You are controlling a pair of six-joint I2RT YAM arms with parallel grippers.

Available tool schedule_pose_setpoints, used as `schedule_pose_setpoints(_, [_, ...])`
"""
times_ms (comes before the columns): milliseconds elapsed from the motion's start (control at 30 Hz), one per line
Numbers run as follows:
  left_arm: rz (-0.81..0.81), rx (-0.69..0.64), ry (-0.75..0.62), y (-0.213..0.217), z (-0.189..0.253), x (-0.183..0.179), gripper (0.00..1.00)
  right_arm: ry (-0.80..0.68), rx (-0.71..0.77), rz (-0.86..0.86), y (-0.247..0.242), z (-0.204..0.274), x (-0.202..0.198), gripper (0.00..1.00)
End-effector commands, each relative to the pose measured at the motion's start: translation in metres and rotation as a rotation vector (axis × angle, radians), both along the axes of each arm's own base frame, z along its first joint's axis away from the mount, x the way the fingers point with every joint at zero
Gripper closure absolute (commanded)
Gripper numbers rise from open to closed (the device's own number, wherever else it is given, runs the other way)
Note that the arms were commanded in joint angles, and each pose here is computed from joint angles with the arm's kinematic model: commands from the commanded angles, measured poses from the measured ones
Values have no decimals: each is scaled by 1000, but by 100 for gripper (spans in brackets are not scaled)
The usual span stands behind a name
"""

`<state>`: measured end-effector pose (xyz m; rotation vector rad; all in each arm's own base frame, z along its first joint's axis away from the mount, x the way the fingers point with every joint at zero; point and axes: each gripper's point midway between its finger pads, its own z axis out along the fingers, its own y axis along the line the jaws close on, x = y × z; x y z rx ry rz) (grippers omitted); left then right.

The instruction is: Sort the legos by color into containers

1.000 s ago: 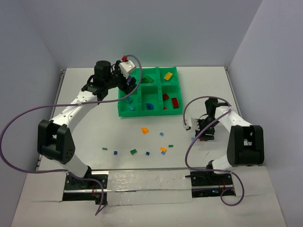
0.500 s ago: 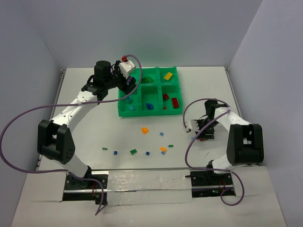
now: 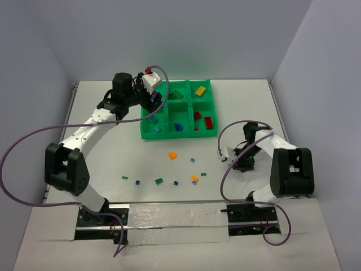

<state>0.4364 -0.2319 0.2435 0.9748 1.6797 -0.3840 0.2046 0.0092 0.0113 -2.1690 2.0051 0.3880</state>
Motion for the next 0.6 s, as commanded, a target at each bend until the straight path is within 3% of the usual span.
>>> schedule_pose_setpoints(0, [5,-12,-14,-1,12,6,12,5,33,-27,8,3,2,49])
schedule_pose_setpoints(367, [19,-13,-11,-1,12,10,11,-7,28,-28,7,3,6,82])
schedule_pose_setpoints(567, [56,-44,-15,1,19,14,1,-102,154,-112,29,44,54,91])
